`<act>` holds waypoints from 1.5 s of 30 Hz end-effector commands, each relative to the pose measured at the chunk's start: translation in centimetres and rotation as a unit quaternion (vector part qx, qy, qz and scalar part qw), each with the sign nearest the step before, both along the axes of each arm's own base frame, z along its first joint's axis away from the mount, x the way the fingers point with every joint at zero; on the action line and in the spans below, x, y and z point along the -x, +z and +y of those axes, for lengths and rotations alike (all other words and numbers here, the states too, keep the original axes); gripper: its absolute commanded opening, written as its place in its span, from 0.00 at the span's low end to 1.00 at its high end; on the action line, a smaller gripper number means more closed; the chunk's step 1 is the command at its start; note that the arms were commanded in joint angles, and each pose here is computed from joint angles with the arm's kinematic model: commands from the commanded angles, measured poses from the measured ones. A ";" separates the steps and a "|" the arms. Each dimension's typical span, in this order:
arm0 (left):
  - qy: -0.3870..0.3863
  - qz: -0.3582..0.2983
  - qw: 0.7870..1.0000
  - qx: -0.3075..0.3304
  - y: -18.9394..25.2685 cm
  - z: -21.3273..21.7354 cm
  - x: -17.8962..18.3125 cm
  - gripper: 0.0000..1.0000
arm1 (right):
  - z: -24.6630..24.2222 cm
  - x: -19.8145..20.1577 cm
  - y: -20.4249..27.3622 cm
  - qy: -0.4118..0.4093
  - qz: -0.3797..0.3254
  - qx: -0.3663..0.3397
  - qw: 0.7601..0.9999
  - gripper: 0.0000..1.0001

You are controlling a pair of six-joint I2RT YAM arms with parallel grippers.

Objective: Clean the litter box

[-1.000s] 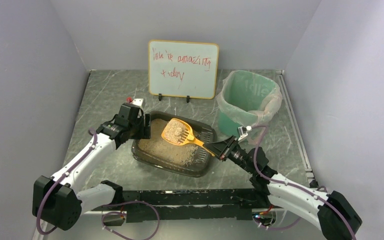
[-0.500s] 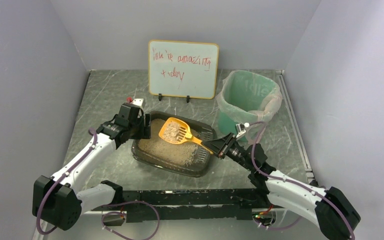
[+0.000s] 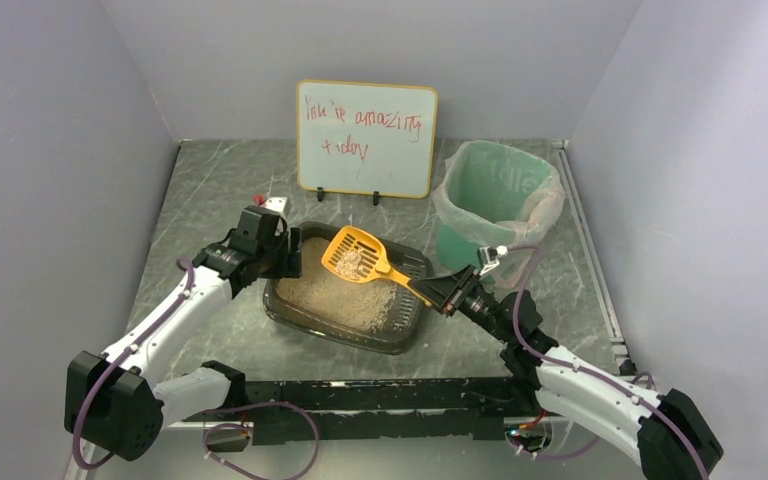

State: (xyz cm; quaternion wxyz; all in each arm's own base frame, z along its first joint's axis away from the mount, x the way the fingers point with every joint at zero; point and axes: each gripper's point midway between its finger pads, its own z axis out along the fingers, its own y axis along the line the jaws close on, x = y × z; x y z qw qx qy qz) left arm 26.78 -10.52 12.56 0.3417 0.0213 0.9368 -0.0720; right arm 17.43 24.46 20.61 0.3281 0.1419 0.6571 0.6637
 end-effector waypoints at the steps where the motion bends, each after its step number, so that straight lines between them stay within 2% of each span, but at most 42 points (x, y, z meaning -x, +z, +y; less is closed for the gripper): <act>1: -0.003 -0.018 1.000 0.012 1.0 -0.4 -0.3 0.72 | 0.7 0.7 2.6 0.033 -0.032 -0.025 0.999 0.00; 3: -0.003 -0.016 1.000 0.011 0.9 -0.4 -0.3 0.72 | -1.0 -0.5 2.1 -0.021 -0.018 -0.040 0.999 0.00; 5: -0.003 -0.017 1.000 0.011 0.9 -0.4 -0.3 0.72 | 0.9 0.4 2.5 0.020 -0.031 -0.017 0.999 0.00; 7: -0.003 -0.016 1.000 0.011 0.9 -0.4 -0.3 0.72 | 1.4 1.1 2.7 0.042 -0.033 -0.023 0.998 0.00; 9: -0.003 -0.013 1.000 0.010 0.8 -0.4 -0.2 0.72 | -0.7 -0.4 1.8 -0.022 -0.010 -0.038 0.999 0.00; 12: -0.003 -0.018 1.000 0.012 0.9 -0.4 -0.3 0.72 | 1.9 1.3 2.5 0.046 -0.030 -0.012 0.998 0.00; 13: -0.003 -0.017 1.000 0.011 0.9 -0.4 -0.3 0.72 | 1.8 1.1 2.5 0.046 -0.030 -0.016 0.998 0.00; 15: -0.003 -0.012 1.000 0.010 0.8 -0.4 -0.3 0.72 | -0.5 -0.4 1.7 -0.021 -0.010 -0.033 0.999 0.00; 19: -0.003 -0.017 1.000 0.012 0.9 -0.4 -0.3 0.72 | 1.7 1.0 2.3 0.044 -0.026 -0.013 0.999 0.00; 21: -0.003 -0.013 1.000 0.010 0.8 -0.4 -0.2 0.72 | -0.6 -0.5 1.8 -0.022 -0.006 -0.035 0.999 0.00; 25: -0.003 -0.018 1.000 0.012 0.9 -0.4 -0.3 0.73 | 1.2 0.8 2.4 0.039 -0.019 -0.022 0.999 0.00; 27: -0.004 -0.014 1.000 0.012 0.8 -0.5 -0.3 0.72 | -0.7 -0.4 1.6 -0.017 0.003 -0.043 0.999 0.00; 29: -0.004 -0.014 1.000 0.012 0.8 -0.5 -0.3 0.72 | 0.4 0.2 3.1 0.010 -0.023 -0.033 0.999 0.00; 31: -0.003 -0.017 1.000 0.013 0.9 -0.5 -0.3 0.72 | 1.5 0.7 2.7 0.039 -0.020 -0.008 0.999 0.00; 33: -0.005 -0.015 1.000 0.013 0.8 -0.5 -0.2 0.72 | 0.0 -0.5 3.2 -0.011 -0.019 -0.023 0.999 0.00; 36: -0.004 -0.017 1.000 0.013 1.0 -0.4 -0.2 0.72 | 0.6 -0.3 4.2 0.003 -0.036 0.018 0.999 0.00; 39: -0.007 -0.018 1.000 0.016 1.0 -0.6 -0.2 0.73 | -0.4 -0.6 4.9 -0.022 -0.042 0.001 0.999 0.00; 42: -0.006 -0.015 1.000 0.015 0.9 -0.6 -0.3 0.72 | 0.4 0.0 4.9 0.007 -0.038 0.017 0.999 0.00; 45: -0.007 -0.015 1.000 0.014 0.9 -0.6 -0.2 0.72 | -0.8 -0.2 6.3 -0.022 -0.058 0.014 0.998 0.00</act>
